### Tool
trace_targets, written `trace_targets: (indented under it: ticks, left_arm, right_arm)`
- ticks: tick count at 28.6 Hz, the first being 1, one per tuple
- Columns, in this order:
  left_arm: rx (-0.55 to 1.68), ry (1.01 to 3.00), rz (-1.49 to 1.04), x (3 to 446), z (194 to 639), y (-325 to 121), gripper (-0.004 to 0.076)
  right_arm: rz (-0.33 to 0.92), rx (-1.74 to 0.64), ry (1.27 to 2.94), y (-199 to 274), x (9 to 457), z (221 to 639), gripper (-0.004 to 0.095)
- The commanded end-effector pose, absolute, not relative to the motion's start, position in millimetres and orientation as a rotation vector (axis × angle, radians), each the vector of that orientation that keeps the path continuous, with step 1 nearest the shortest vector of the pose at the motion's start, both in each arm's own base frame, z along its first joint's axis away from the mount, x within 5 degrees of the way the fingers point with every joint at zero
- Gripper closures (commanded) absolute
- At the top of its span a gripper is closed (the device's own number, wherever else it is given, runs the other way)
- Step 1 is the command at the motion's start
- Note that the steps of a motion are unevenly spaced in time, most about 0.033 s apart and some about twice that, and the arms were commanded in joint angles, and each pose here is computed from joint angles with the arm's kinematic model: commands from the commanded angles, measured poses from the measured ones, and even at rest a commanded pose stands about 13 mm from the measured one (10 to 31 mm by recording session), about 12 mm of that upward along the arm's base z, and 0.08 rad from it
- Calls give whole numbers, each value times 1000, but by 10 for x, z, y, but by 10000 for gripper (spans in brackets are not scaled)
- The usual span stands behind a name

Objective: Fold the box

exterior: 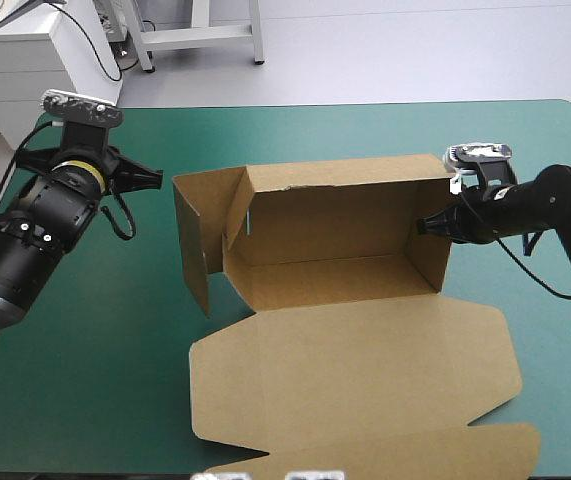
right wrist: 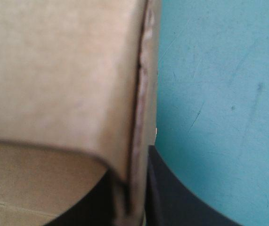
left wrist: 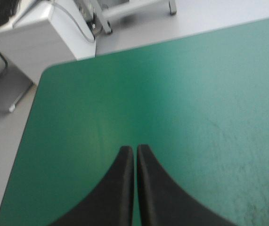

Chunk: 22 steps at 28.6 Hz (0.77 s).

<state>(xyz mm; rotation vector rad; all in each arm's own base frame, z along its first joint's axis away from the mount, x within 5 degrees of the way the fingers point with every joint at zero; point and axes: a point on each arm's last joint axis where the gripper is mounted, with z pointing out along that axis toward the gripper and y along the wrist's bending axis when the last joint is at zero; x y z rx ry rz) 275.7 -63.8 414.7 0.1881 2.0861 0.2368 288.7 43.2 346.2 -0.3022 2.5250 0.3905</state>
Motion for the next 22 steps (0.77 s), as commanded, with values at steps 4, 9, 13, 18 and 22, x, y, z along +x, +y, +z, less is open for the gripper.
trace_targets:
  ticks: [4, 9, 13, 18, 22]
  left_arm:
    - [123, 2138, 175, 2666, 4257, -427, 723]
    - [169, 2244, 218, 2612, 4179, -395, 725]
    - [165, 2294, 244, 2569, 4154, -370, 727]
    - [165, 2300, 256, 2564, 4151, -362, 727]
    - [169, 2312, 276, 2556, 4144, -350, 727]
  right_arm:
    - [438, -337, 2528, 691, 3144, 3296, 908]
    - [441, -275, 2484, 869, 3466, 3160, 822]
    - [435, -288, 2482, 959, 3646, 3098, 652]
    - [409, -348, 2388, 1009, 3773, 3275, 557]
    - [333, -442, 2365, 980, 3754, 3651, 557]
